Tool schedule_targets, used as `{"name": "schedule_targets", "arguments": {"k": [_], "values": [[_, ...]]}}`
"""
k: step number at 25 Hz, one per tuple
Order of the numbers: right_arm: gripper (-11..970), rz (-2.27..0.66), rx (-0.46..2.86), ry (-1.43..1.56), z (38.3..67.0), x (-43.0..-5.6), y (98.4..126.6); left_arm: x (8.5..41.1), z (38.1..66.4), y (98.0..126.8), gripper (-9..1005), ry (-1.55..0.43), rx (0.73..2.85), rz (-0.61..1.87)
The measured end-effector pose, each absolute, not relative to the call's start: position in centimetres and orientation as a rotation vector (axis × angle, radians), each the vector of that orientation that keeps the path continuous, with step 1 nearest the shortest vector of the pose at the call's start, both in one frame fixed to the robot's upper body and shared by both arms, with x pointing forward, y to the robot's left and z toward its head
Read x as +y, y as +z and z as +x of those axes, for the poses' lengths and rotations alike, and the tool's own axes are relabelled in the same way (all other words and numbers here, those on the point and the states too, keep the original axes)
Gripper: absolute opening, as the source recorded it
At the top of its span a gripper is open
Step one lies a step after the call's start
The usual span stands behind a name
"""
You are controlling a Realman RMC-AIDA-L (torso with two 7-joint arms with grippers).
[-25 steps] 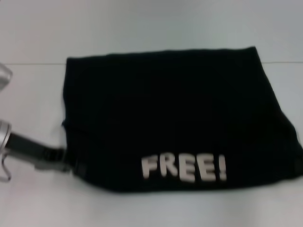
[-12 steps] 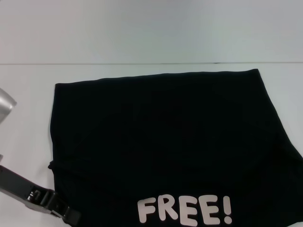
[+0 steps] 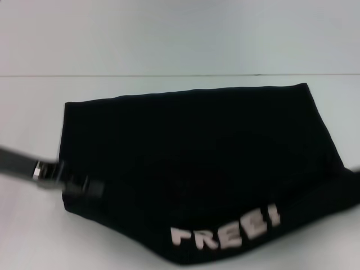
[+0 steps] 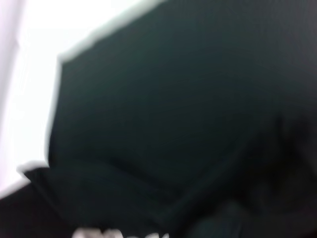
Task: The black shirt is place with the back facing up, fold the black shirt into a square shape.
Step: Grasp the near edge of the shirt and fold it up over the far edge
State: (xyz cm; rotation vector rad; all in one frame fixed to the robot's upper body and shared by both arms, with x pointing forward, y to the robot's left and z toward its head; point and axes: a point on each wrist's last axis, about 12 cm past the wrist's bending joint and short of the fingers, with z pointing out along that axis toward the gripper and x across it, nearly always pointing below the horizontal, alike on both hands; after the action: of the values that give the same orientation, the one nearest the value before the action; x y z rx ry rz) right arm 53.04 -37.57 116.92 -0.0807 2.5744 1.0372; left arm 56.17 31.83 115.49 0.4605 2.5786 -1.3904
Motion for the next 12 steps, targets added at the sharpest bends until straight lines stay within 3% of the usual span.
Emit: {"name": "schedule_targets", "arguments": {"k": [5,9,12], "values": [[41,0.049,2.402,0.996,57.5,-37.7,116.7,31.9,59.8,115.4,-1,-1.22,2.541,0.156],[41,0.158,2.38,0.86,61.4,-35.7,113.7,31.7,61.7,114.0,-1,-1.083,2.514,-0.015],[41,0.17,2.396,0.786,62.6,-34.5,112.4,31.1,62.8,112.8,-1,-0.989,2.502,-0.087]]}}
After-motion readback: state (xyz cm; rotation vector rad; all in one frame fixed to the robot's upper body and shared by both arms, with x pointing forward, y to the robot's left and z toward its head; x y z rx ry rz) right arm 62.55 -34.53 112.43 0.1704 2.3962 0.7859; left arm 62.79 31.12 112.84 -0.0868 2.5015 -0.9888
